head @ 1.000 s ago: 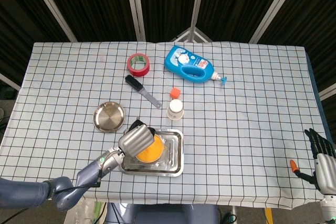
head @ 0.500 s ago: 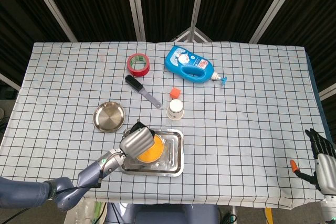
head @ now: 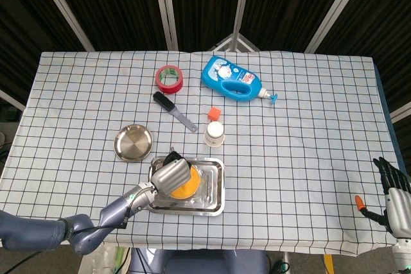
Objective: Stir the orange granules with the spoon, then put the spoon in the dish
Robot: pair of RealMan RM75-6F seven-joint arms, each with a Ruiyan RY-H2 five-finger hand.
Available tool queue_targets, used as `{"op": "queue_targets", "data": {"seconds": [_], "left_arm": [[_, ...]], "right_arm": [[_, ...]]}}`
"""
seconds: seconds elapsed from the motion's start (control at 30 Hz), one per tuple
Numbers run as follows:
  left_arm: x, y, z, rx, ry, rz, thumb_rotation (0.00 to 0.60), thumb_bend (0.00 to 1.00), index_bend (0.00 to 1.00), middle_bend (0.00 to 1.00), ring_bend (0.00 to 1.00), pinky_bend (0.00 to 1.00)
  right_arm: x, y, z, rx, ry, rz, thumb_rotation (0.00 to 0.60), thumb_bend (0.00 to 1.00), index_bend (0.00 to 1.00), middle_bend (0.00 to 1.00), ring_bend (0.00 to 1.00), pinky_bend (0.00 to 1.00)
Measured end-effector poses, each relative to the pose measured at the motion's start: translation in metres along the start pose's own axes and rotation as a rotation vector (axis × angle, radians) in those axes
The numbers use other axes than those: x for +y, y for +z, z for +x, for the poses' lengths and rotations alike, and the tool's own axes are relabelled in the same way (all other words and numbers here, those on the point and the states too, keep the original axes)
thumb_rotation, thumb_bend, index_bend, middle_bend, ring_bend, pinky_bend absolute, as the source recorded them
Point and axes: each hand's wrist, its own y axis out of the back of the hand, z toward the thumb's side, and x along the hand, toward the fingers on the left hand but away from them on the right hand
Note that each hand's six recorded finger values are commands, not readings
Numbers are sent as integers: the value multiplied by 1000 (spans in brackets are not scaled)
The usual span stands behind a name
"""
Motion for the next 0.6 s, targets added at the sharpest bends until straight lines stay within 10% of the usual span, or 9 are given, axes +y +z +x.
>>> {"op": "queue_targets", "data": {"seconds": [0.6], "left_arm": [[27,-1,5,40,46,-100,600,625,819,1000,1000,1000]], "right_arm": [[0,1,0,3,0,2,600,393,0,0,0,0]]}}
